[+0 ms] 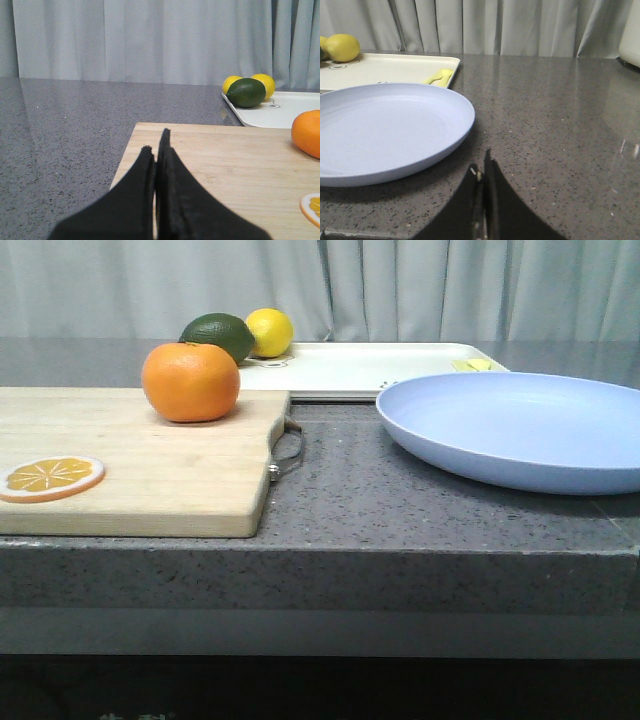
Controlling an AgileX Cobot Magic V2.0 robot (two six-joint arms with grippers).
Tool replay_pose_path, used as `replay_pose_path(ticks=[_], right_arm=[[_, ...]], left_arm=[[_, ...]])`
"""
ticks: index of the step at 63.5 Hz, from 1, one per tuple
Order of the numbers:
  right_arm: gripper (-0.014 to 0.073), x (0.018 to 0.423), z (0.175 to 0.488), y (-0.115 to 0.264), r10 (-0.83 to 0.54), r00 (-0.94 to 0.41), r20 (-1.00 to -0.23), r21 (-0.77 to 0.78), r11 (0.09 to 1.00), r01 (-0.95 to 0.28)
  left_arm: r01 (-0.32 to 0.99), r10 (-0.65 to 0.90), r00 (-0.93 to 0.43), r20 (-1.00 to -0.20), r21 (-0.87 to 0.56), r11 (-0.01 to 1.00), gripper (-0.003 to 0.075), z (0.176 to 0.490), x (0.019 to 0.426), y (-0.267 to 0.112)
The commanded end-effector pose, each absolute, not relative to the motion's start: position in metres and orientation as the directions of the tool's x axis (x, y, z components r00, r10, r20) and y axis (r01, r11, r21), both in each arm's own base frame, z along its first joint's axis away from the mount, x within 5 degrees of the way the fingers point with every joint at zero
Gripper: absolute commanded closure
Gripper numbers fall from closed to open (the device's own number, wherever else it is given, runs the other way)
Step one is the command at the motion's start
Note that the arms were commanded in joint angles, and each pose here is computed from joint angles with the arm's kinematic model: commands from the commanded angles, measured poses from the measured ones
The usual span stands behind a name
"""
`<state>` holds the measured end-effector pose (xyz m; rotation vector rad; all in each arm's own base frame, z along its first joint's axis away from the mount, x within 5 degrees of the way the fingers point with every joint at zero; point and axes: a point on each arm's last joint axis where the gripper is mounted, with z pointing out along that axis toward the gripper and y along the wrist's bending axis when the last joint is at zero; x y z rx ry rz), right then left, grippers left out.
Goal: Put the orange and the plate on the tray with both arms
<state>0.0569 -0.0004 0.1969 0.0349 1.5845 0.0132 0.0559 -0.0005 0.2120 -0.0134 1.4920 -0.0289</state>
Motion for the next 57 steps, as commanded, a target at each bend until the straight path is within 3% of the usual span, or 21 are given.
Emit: replay_pose_path(ticks=[1, 45, 57], right_arm=[[0.0663, 0.054, 0.208, -0.001, 0.028, 0.106, -0.994, 0.03, 0.999, 0.023], [0.0663, 0.054, 0.208, -0.001, 0.027, 0.109, -0.994, 0.029, 0.999, 0.023], [0.0663, 0.054, 0.214, -0.002, 0.037, 0.143, -0.989, 0.041, 0.999, 0.024]], left_arm=[[0.013, -0.045, 0.168, -0.985, -0.043, 0.999, 0.0738, 0.218, 0.054, 0.0], [0.013, -0.045, 0.17, -0.984, -0.043, 0.999, 0.0738, 0.218, 0.054, 0.0], [0.013, -0.045, 0.266, -0.963, -0.044, 0.999, 0.0738, 0.231, 0.051, 0.0]])
